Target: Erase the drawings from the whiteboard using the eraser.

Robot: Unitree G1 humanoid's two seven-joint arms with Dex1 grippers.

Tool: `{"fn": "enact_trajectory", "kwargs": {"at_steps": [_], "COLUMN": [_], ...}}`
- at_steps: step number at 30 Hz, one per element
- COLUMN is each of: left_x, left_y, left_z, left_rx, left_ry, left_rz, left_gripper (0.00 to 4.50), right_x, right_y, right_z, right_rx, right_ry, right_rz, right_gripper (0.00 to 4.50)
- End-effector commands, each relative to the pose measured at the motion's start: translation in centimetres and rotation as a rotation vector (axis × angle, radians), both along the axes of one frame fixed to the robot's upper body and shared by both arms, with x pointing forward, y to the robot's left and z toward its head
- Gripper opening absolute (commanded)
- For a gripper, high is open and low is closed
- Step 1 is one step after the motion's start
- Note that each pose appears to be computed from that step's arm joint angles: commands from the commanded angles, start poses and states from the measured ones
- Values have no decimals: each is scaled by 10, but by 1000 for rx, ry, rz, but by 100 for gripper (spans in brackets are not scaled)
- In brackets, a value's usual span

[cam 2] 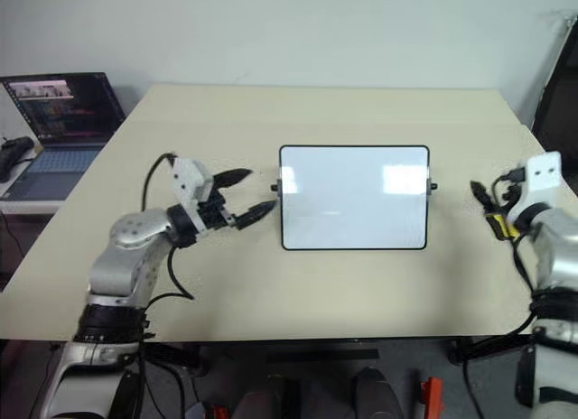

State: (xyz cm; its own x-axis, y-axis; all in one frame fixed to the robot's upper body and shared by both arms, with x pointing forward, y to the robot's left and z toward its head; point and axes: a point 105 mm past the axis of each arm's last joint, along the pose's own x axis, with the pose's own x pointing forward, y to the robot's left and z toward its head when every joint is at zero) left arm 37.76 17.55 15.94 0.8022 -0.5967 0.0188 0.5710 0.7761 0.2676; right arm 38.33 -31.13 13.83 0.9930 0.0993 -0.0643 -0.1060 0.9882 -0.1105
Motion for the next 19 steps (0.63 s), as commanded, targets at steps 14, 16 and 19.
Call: {"fn": "enact_trajectory", "kwargs": {"at_steps": [14,16,19], "left_x": [33,35,37], "left_y": [5,0,-9], "left_z": [-34,-45,-56], "left_rx": [-124,-123,-112], "left_ry": [-16,15,37], "left_rz": [189,190,179], "left_gripper": [450,450,450], "right_x": [-2,-3,-2], "right_y": [41,42,44], "right_z": [-29,-32,-35], "right_rx": [97,105,108], "right_ry": [-68,-65,-62], "right_rz": [60,56,51], "right_gripper": [448,448,448]}}
